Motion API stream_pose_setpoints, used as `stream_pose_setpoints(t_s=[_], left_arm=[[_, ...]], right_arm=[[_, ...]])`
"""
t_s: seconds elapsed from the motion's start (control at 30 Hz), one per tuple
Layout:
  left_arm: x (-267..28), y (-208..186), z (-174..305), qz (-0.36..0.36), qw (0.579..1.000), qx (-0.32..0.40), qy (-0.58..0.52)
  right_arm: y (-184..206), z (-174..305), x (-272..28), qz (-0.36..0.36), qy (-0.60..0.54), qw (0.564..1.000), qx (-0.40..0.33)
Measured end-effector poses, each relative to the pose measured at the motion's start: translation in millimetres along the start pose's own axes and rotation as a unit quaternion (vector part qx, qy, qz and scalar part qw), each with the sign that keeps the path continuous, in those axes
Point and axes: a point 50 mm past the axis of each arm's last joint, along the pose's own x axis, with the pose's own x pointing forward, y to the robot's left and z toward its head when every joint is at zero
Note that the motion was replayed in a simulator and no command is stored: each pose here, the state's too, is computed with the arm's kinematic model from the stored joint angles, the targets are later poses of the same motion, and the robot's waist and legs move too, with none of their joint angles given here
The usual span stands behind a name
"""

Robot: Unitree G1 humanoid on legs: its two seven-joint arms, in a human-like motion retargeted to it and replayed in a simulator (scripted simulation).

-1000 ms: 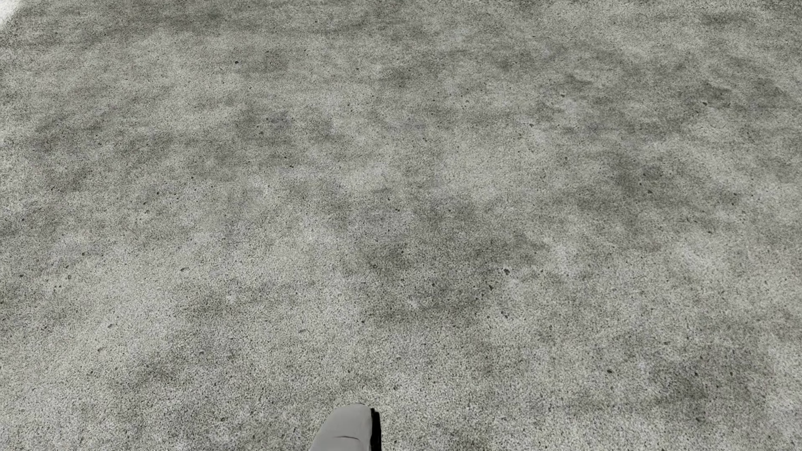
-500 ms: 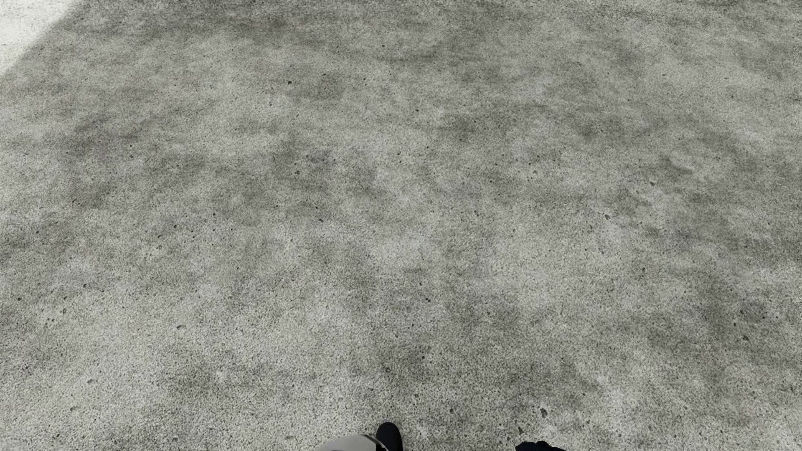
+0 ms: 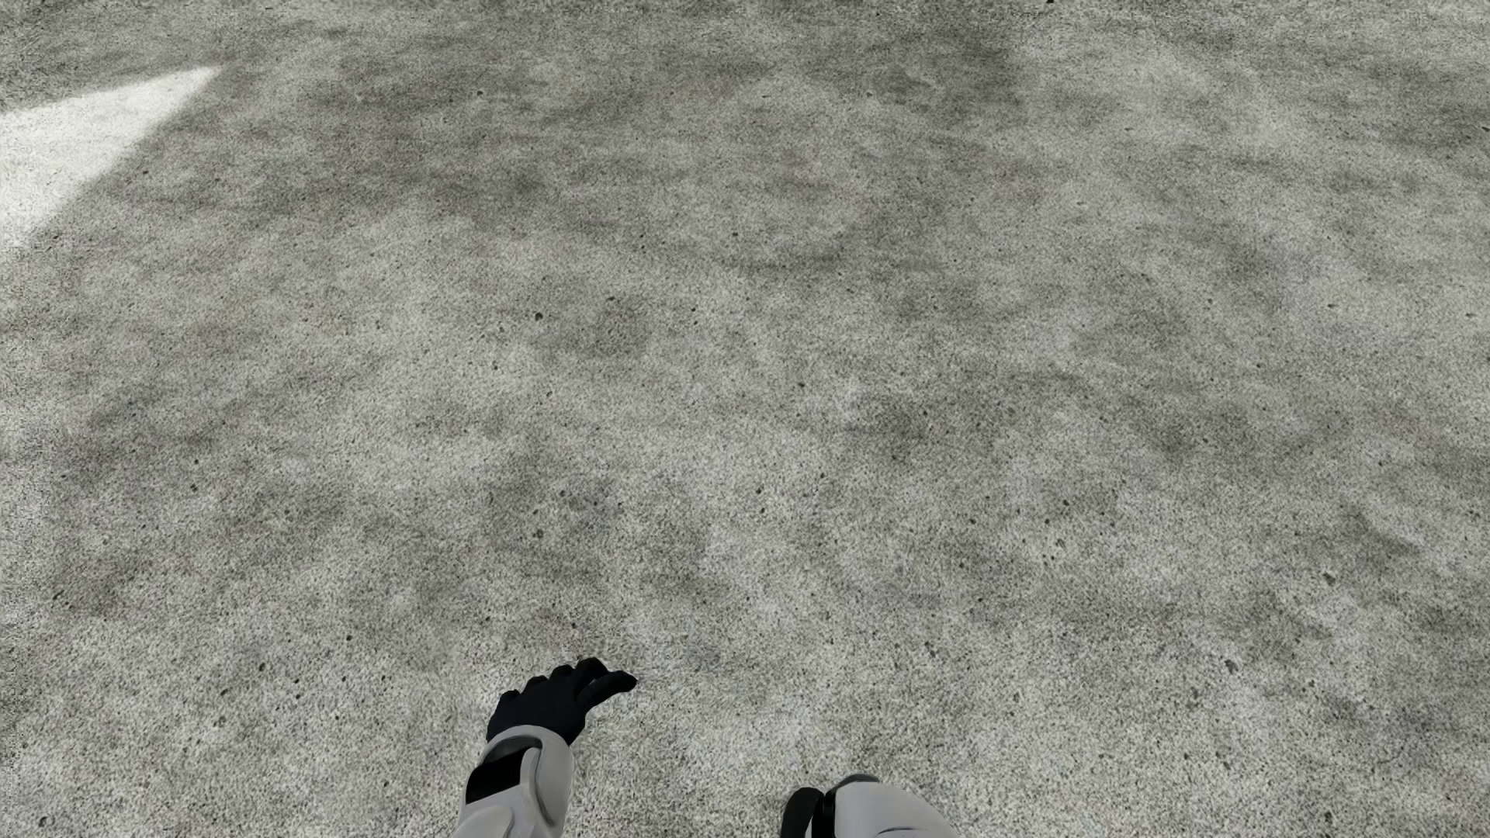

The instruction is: Walk towards the sofa

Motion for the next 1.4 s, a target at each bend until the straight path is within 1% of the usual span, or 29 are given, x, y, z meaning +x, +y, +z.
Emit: stream_pose_setpoints(t_s=[0.03, 0.1, 0.13, 0.2, 0.27, 0.33, 0.4, 0.43, 0.5, 0.53, 0.57, 0.63, 0.67, 0.7, 0.77, 0.8, 0.83, 0.9, 0.97, 1.03, 1.07, 1.13, 1.17, 1.2, 1.23, 1.27, 1.3, 1.33, 1.4], left_arm=[[-4.8, -20.1, -19.1, -0.038, 0.998, -0.001, 0.056], [-27.1, -64.3, -60.2, -0.11, 0.979, -0.014, 0.168], [-43.4, -85.0, -79.6, -0.151, 0.966, -0.02, 0.21], [-78.3, -117.1, -109.7, -0.227, 0.943, -0.014, 0.244], [-110.5, -139.7, -129.0, -0.291, 0.924, -0.003, 0.249], [-137.1, -156.3, -141.5, -0.345, 0.902, 0.01, 0.261], [-145.6, -160.3, -148.4, -0.385, 0.885, 0.062, 0.254], [-141.2, -158.3, -146.4, -0.392, 0.884, 0.085, 0.242], [-129.0, -152.8, -134.3, -0.353, 0.904, 0.07, 0.232], [-121.2, -149.6, -125.1, -0.313, 0.92, 0.037, 0.234], [-110.4, -143.5, -114.7, -0.26, 0.935, 0.016, 0.241], [-76.5, -119.4, -86.5, -0.149, 0.965, 0.035, 0.214], [-57.3, -104.6, -67.4, -0.109, 0.976, 0.028, 0.186], [-37.9, -86.3, -46.5, -0.078, 0.986, 0.009, 0.149], [-3.5, -40.4, -1.9, -0.032, 0.998, -0.035, 0.044], [9.0, -11.2, 20.0, -0.004, 0.999, -0.036, -0.015], [16.9, 18.9, 41.0, 0.031, 0.997, -0.019, -0.069], [20.1, 71.0, 76.0, 0.11, 0.982, 0.033, -0.151], [15.3, 101.2, 87.1, 0.159, 0.968, 0.067, -0.182], [10.8, 102.4, 64.7, 0.167, 0.973, 0.04, -0.157], [9.7, 93.6, 48.1, 0.16, 0.979, 0.021, -0.128], [2.1, 65.5, 20.2, 0.14, 0.986, 0.063, -0.072], [-9.9, 52.4, 19.5, 0.141, 0.986, 0.03, -0.084], [-27.5, 37.8, 27.1, 0.126, 0.981, -0.088, -0.115], [-50.3, 32.9, 39.1, 0.124, 0.964, -0.165, -0.168], [-77.1, 37.9, 53.1, 0.138, 0.937, -0.216, -0.237], [-105.6, 51.4, 75.1, 0.152, 0.891, -0.273, -0.329], [-133.3, 69.4, 97.7, 0.151, 0.83, -0.325, -0.427], [-183.9, 114.1, 129.6, 0.169, 0.699, -0.346, -0.603]], right_arm=[[-0.5, 2.6, 1.5, -0.011, -0.002, 1.0, -0.023], [-15.7, 25.3, 4.3, -0.07, -0.043, 0.99, -0.118], [-25.7, 43.4, 3.7, -0.09, -0.078, 0.986, -0.119], [-54.5, 84.9, -3.4, -0.115, -0.179, 0.974, -0.083], [-94.5, 125.9, -21.6, -0.193, -0.266, 0.939, -0.096], [-127.7, 153.3, -41.9, -0.268, -0.306, 0.908, -0.096], [-150.1, 152.4, -49.6, -0.305, -0.296, 0.905, -0.019], [-154.6, 144.2, -48.7, -0.31, -0.283, 0.907, 0.03], [-148.8, 131.7, -40.1, -0.285, -0.255, 0.92, 0.078], [-141.0, 128.3, -34.1, -0.26, -0.242, 0.933, 0.062], [-131.3, 127.1, -29.2, -0.231, -0.229, 0.945, 0.02], [-110.2, 122.6, -24.3, -0.19, -0.217, 0.954, -0.084], [-100.5, 112.0, -22.0, -0.179, -0.208, 0.957, -0.099], [-89.1, 100.1, -20.0, -0.164, -0.198, 0.963, -0.081], [-68.5, 72.7, -17.4, -0.132, -0.172, 0.976, 0.009], [-59.8, 59.0, -14.7, -0.116, -0.152, 0.98, 0.049], [-50.3, 45.5, -11.6, -0.101, -0.128, 0.984, 0.069], [-26.9, 20.4, -5.8, -0.053, -0.072, 0.995, 0.048], [-4.9, 1.7, -1.0, 0.006, -0.027, 0.999, -0.025], [7.6, -7.4, 2.6, 0.05, 0.004, 0.993, -0.107], [9.7, -7.1, 2.9, 0.057, 0.01, 0.992, -0.115], [5.6, 5.1, 2.1, 0.037, -0.004, 0.998, -0.056], [-4.3, 15.5, 2.2, 0.012, -0.022, 1.0, -0.016], [-19.1, 25.8, 2.3, -0.02, -0.041, 0.999, 0.015], [-33.5, 38.3, 1.3, -0.054, -0.063, 0.996, 0.028], [-46.5, 53.2, -0.5, -0.083, -0.089, 0.992, 0.031], [-58.5, 69.1, -3.8, -0.107, -0.12, 0.987, 0.027], [-70.2, 85.1, -8.0, -0.125, -0.153, 0.98, 0.008], [-94.2, 120.1, -20.2, -0.158, -0.215, 0.962, -0.053]])
